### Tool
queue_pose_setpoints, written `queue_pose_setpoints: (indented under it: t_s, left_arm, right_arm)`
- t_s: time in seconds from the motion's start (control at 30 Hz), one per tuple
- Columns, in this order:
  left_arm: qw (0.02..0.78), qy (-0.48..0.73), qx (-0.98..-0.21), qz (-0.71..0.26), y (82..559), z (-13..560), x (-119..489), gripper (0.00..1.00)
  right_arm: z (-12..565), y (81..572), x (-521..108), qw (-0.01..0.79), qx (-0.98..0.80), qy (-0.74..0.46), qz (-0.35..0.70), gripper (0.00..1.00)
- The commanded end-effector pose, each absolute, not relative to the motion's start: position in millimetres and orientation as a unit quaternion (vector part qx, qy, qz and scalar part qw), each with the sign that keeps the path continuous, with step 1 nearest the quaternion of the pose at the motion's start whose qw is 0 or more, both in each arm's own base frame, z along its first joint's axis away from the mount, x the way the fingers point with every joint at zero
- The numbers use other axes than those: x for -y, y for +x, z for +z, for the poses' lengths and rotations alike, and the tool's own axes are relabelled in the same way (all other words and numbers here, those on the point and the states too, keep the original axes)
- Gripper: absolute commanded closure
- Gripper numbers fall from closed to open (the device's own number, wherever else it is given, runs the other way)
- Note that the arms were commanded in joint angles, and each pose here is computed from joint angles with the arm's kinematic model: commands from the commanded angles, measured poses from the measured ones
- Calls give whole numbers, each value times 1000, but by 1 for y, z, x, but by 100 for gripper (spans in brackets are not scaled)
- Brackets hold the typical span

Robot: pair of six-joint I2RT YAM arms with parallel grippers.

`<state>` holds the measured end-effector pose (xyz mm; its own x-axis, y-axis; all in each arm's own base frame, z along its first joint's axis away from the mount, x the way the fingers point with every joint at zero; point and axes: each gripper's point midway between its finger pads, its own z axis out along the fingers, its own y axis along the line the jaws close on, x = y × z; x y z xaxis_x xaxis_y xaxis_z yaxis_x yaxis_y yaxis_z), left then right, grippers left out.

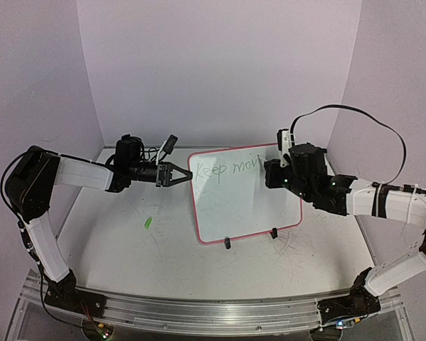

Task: Write a sentence on the whiteboard

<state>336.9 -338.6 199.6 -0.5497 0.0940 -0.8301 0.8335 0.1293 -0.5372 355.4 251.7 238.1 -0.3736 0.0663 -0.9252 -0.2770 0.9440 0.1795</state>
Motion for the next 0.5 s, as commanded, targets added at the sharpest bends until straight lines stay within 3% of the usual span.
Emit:
queue_pose_setpoints:
  t_s: [0.0, 0.47]
  left_arm:
    - [351, 361, -660, -558, 340, 221, 339, 100]
    - [351, 361, -660, -558, 340, 221, 339, 100]
  right_arm:
    - [235, 358, -240, 555, -819, -38, 140, 100]
    - [256, 346, -237, 569, -803, -54, 165, 100]
